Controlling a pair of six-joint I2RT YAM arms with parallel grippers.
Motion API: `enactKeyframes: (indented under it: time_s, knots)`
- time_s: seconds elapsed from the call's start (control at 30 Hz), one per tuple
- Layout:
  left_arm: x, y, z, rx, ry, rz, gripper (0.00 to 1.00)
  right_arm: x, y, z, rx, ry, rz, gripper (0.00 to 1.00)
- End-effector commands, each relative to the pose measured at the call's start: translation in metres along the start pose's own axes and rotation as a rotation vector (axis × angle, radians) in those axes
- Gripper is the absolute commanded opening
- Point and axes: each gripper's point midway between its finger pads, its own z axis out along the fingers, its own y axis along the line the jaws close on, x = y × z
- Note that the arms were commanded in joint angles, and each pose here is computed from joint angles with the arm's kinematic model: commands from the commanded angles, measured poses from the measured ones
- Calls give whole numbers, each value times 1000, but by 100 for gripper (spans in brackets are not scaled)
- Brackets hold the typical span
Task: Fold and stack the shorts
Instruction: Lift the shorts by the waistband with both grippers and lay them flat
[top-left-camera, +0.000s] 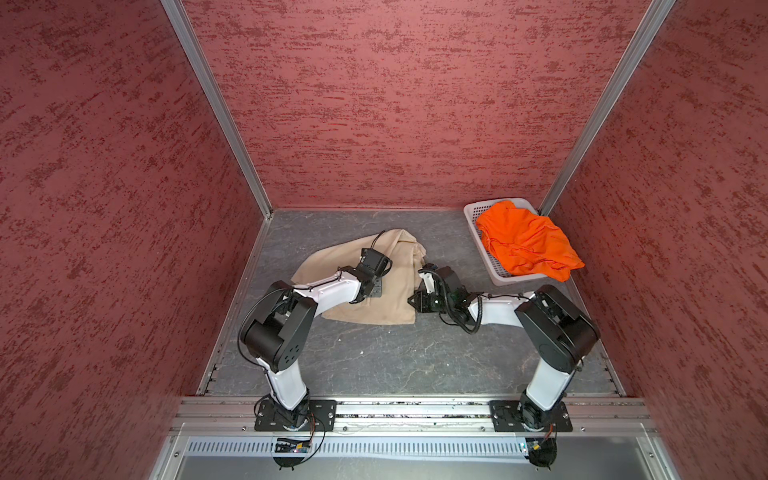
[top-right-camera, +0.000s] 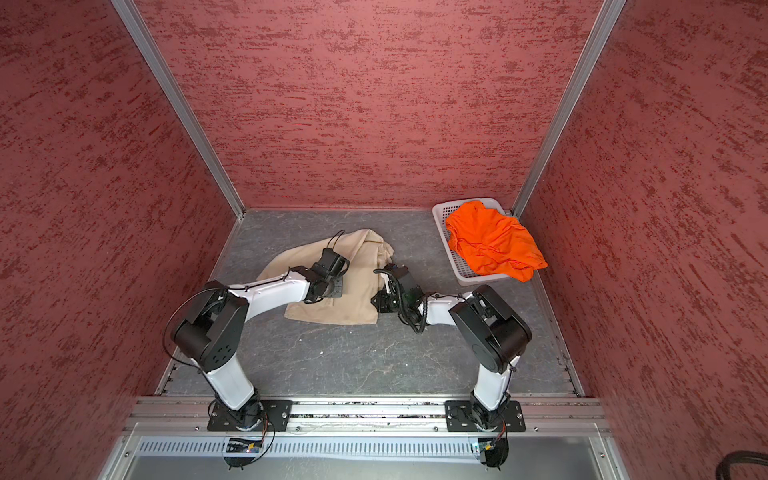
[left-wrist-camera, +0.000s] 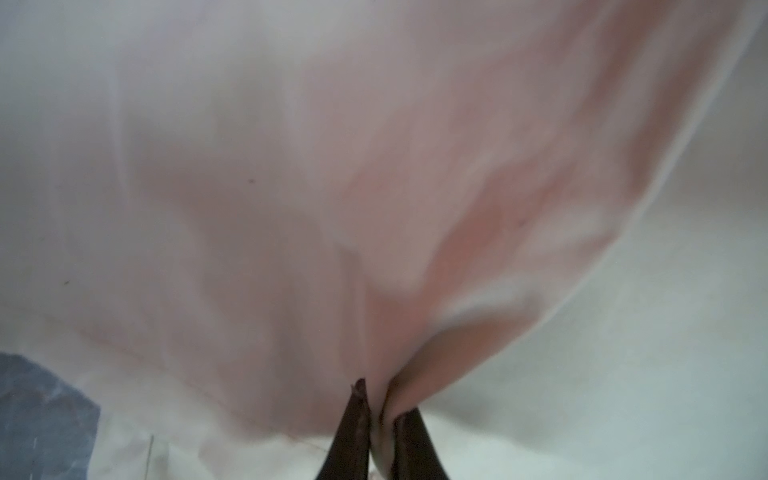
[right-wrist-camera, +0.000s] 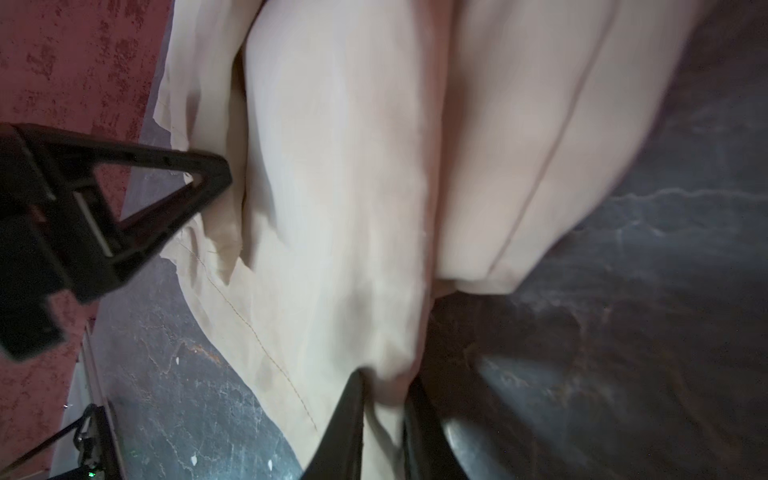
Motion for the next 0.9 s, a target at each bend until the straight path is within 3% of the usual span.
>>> enactKeyframes:
  time_s: [0.0,0.2,0.53,0.7,0.87]
  knots:
    - [-27,20,-37,-51,-84,25,0,-35,20,-19,-53,-93,-31,3]
    - [-68,53,-98,-57,-187,15,0,-93,39,-80,-7,-209,-161,0]
    - [-130,112,-219,-100,-386,43,0,-192,74,-217,251,-395,-504,0]
    - [-136,125,-255,-123,-418,80,0,-226,98,-273,367,-483,-615,0]
    - [-132,128,-263,-38,-428,11,0,-245,131,-322,359,-606,-643,0]
